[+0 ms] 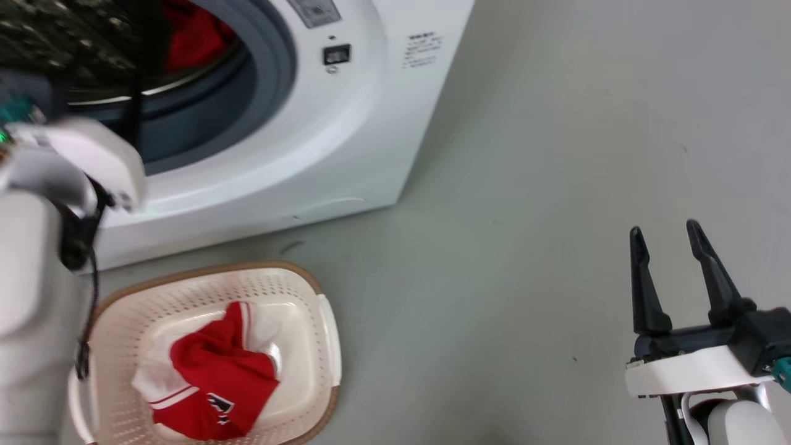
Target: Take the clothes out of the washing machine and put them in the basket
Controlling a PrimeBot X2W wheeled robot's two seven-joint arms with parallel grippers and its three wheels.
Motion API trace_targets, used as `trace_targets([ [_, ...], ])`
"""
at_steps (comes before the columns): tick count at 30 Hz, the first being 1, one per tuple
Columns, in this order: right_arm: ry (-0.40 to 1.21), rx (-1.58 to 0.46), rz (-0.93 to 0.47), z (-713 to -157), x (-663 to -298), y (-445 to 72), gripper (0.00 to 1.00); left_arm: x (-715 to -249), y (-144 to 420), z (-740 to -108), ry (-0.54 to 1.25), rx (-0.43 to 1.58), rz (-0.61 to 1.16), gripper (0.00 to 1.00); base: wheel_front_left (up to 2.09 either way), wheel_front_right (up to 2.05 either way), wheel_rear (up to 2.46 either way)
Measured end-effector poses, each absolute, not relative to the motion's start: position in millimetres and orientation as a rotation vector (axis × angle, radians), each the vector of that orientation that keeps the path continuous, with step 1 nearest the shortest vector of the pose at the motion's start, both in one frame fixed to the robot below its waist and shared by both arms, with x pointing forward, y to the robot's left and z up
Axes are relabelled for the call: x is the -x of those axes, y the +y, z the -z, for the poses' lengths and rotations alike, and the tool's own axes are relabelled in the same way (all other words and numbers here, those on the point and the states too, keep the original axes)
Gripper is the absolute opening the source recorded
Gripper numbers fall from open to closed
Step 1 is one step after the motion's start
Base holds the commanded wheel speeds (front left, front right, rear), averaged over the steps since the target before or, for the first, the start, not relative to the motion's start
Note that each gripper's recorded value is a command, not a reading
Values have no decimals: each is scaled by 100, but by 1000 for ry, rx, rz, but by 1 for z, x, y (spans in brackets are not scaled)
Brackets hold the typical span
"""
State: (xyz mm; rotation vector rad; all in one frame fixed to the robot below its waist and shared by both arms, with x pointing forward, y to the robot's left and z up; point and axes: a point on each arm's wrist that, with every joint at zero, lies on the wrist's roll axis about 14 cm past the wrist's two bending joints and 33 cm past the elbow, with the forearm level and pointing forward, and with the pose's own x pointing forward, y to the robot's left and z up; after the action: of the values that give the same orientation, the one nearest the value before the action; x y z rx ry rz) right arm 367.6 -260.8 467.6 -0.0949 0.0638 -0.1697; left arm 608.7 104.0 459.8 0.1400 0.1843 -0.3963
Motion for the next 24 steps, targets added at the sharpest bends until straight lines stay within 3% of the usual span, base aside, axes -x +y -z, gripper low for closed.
trace_targets([
  [8,169,67,231,-438,-359,-275,100,-685,72,-439,352,-187,450,100,0,0,0],
  [14,261,70,289,-417,-347,-288,100,-747,52,-414,503,-87,420,100,0,0,0],
  [24,349,73,325,-397,-333,-292,100,-755,34,-347,766,-51,404,100,0,0,0],
])
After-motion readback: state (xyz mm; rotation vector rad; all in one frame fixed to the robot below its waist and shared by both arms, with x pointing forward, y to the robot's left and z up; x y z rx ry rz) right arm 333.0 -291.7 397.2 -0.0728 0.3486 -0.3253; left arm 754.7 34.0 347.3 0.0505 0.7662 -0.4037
